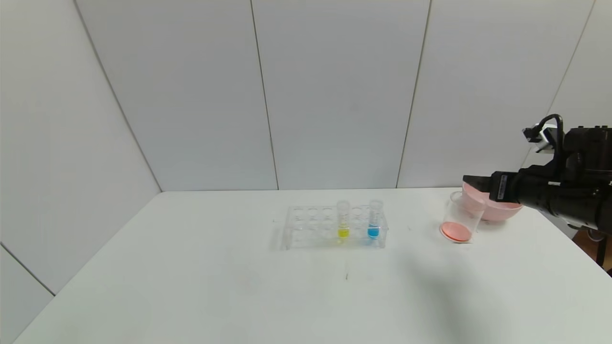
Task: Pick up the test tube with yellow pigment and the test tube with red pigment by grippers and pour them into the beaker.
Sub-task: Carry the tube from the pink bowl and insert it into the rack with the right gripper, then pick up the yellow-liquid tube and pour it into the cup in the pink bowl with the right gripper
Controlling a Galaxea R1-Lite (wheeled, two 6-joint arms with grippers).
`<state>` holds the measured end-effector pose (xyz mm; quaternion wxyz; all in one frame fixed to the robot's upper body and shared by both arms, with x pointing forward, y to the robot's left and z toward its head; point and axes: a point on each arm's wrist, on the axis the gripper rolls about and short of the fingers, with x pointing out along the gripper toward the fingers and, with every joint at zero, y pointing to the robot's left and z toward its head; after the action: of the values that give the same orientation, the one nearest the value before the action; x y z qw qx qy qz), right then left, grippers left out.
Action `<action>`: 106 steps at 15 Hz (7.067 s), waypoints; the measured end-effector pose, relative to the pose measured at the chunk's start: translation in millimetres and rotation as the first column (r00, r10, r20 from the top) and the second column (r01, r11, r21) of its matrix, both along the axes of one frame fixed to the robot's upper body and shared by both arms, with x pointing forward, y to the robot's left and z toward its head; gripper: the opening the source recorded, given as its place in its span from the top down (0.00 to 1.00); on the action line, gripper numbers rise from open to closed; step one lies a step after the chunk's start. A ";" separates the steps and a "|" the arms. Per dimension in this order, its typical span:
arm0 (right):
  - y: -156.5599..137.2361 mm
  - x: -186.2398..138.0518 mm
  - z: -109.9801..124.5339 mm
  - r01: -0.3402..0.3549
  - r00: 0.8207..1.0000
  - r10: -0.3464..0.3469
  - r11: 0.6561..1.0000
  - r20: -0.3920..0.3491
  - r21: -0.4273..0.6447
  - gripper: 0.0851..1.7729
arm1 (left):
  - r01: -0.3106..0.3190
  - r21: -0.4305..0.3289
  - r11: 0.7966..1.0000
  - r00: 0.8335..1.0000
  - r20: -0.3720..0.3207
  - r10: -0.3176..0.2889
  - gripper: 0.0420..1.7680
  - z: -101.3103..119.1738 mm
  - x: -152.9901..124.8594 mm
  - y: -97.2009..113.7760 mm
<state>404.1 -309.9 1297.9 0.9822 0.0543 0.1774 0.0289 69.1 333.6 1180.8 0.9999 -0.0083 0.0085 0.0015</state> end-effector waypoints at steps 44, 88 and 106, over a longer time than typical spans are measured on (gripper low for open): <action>306.2 41.5 -94.8 0.007 1.000 -0.008 0.997 -0.006 -0.080 0.04 | 0.000 0.000 1.000 1.000 0.000 0.000 0.03 0.0 0.0 0.0; 295.9 53.3 -85.1 0.031 0.999 -0.030 0.995 0.012 -0.092 0.73 | 0.000 0.000 1.000 1.000 0.000 0.000 0.03 0.0 0.0 0.0; 236.7 -12.8 -22.8 -0.152 0.988 0.149 0.982 -0.034 -0.109 0.73 | 0.000 0.000 1.000 1.000 0.000 0.000 0.03 0.0 0.0 0.0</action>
<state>391.3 -73.2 1275.1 0.9764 -0.0135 0.1948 0.0923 69.1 333.6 1180.8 0.9999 -0.0083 0.0085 0.0015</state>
